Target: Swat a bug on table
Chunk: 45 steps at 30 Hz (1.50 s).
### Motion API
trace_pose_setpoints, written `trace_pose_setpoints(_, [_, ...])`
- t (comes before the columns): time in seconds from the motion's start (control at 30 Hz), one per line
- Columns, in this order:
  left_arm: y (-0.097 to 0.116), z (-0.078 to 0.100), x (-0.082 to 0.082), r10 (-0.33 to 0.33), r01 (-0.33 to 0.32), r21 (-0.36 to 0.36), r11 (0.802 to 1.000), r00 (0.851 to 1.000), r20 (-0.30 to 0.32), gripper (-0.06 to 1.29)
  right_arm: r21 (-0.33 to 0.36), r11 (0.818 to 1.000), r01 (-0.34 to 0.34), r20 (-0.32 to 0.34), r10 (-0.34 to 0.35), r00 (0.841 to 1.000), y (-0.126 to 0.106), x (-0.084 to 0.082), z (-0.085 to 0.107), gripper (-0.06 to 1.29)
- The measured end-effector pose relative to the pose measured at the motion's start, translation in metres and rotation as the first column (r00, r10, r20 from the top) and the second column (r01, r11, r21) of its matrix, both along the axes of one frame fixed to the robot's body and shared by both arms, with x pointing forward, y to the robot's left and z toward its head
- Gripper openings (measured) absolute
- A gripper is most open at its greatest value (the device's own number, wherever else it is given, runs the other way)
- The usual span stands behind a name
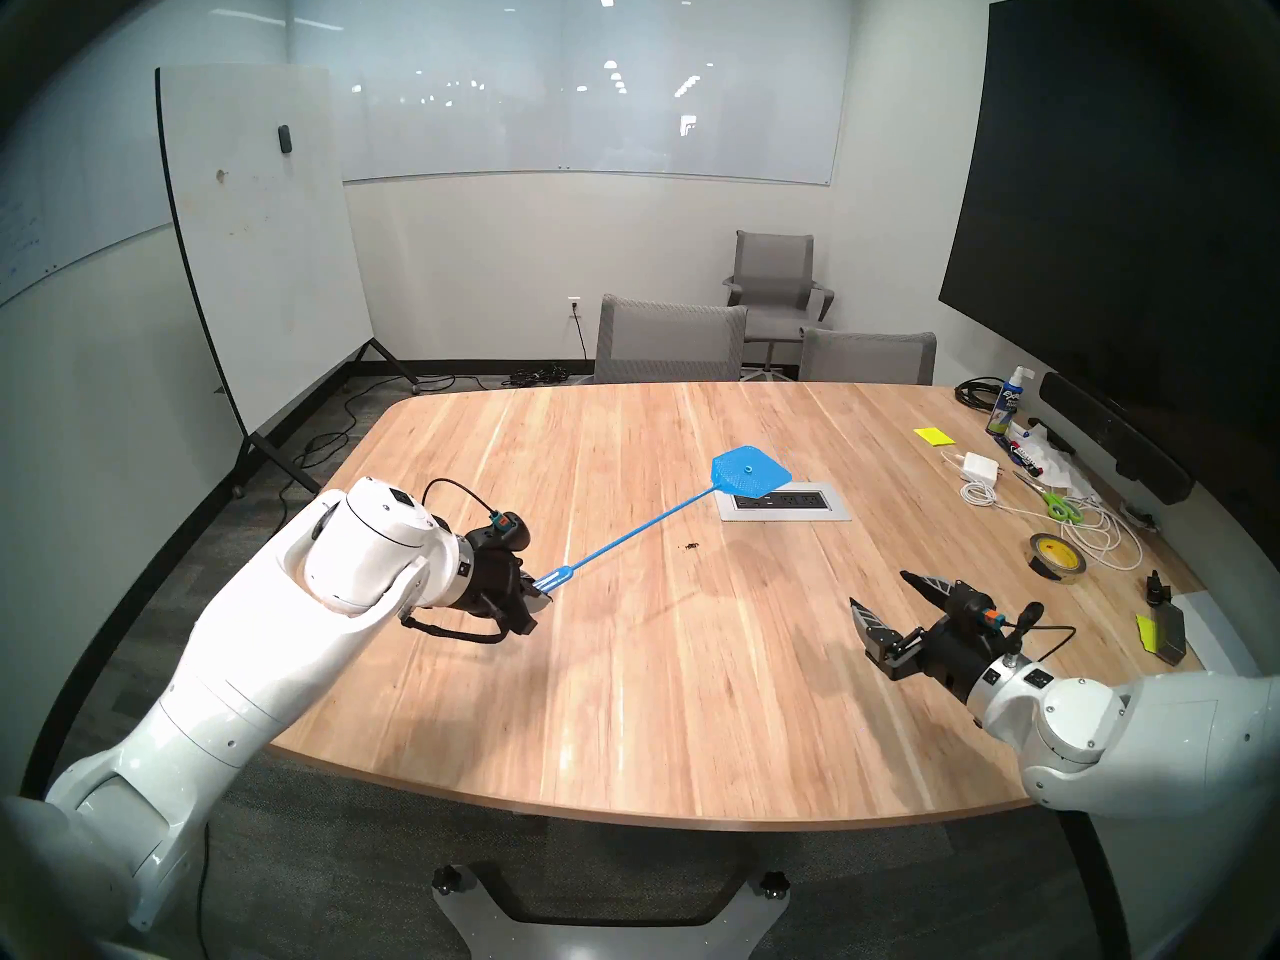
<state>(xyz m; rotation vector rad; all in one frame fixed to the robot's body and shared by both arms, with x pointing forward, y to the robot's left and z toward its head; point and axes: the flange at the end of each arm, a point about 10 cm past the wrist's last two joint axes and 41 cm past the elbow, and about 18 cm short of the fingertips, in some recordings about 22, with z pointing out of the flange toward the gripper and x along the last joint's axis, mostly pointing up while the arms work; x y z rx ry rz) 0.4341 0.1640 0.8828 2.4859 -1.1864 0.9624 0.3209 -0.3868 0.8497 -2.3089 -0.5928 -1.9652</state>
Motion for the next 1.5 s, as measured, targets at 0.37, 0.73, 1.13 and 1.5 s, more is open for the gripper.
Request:
trace_pose_setpoints(0.37, [0.009,0.002,0.001,-0.025,0.025,-0.001,1.000,0.999,-0.035,0.20,0.000,1.000,0.000,0.000,0.000,1.000,0.000,0.000,0.000,1.21])
trace_pose_setpoints(0.73, [0.026,0.004,-0.002,-0.041,0.042,0.011,0.999,0.997,-0.072,0.20,0.000,1.000,0.000,0.000,0.000,1.000,0.000,0.000,0.000,1.21])
trace_pose_setpoints(1.13, [0.049,0.007,-0.005,-0.035,0.039,0.040,0.998,0.995,-0.095,0.19,0.000,1.000,0.000,-0.001,0.000,1.000,0.000,0.000,0.000,1.21])
trace_pose_setpoints(1.5, [0.060,0.013,-0.008,-0.037,0.041,0.039,0.998,0.994,-0.104,0.19,0.000,1.000,0.000,-0.001,0.000,1.000,0.000,0.000,0.000,1.21])
